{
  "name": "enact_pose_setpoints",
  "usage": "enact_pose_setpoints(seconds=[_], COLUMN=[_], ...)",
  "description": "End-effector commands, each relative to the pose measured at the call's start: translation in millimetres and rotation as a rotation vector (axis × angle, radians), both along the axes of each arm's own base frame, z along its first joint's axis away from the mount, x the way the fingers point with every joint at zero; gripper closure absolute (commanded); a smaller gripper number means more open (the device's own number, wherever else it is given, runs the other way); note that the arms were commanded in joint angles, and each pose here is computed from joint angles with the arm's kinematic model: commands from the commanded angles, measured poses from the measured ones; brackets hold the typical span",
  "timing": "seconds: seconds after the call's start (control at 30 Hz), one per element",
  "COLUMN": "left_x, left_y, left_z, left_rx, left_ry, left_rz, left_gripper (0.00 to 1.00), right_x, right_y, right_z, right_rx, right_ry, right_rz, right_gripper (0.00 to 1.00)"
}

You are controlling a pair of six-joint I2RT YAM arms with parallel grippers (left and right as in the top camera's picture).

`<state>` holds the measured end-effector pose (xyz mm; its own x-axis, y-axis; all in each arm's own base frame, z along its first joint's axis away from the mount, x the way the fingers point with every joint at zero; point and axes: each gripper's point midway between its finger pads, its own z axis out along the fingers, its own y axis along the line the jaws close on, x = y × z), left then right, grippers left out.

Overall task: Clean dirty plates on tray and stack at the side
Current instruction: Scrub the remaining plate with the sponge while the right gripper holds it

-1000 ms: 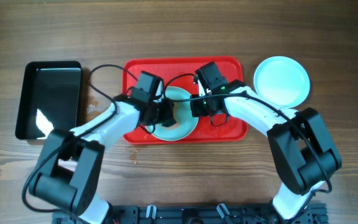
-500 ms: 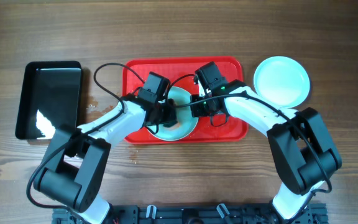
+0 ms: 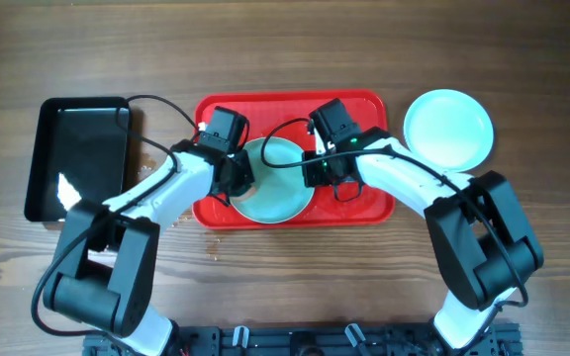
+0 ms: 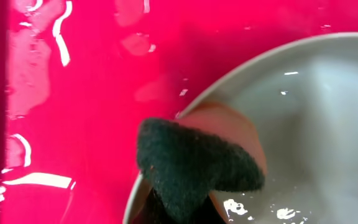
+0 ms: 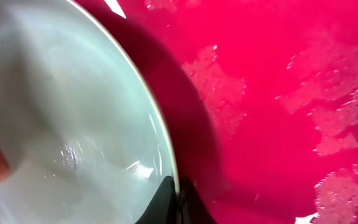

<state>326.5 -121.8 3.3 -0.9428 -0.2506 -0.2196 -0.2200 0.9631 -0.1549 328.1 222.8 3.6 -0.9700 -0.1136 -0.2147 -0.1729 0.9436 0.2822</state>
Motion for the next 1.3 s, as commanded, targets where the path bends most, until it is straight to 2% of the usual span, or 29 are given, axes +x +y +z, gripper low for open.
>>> enact_pose_setpoints(seconds=[0.0,0.17,0.3,0.63,0.8,1.07,1.27], left_x=[-6,2,1,-7,4,23,9], left_y=[22,-28,-56,-75,-76,-36,1], left_z=[-5,39,50,7,-12,-20,-29], left_rx=[0.07,-0.149,-0.217,-0.207,-0.201,-0.082,0.023], left_ry=[0.04,-0.053,-0.088,0.002,-0.011,-0.053,0.028], left_rz=[0.038,-0.053,-0.116,-0.129,-0.122,-0.023,0.044], left_gripper=[0.96,0.96,0.96,0.96,0.96,0.96,0.96], right_x=[-9,-9,-9,-11,-12,-15,-14], right_y=[-10,-10,-10,-12,-12,-13,-13], right_z=[-17,-17,-17,-18,-18,-19,-18], right_rx=[-0.057,-0.056,-0.056,-0.062,-0.063,-0.069,-0.069], right_ry=[0.041,0.041,0.041,0.051,0.054,0.065,0.065], right_rz=[-0.006,-0.006,-0.007,-0.006,-0.007,-0.01,-0.01], right_gripper=[0.96,0.96,0.96,0.95,0.96,0.96,0.96])
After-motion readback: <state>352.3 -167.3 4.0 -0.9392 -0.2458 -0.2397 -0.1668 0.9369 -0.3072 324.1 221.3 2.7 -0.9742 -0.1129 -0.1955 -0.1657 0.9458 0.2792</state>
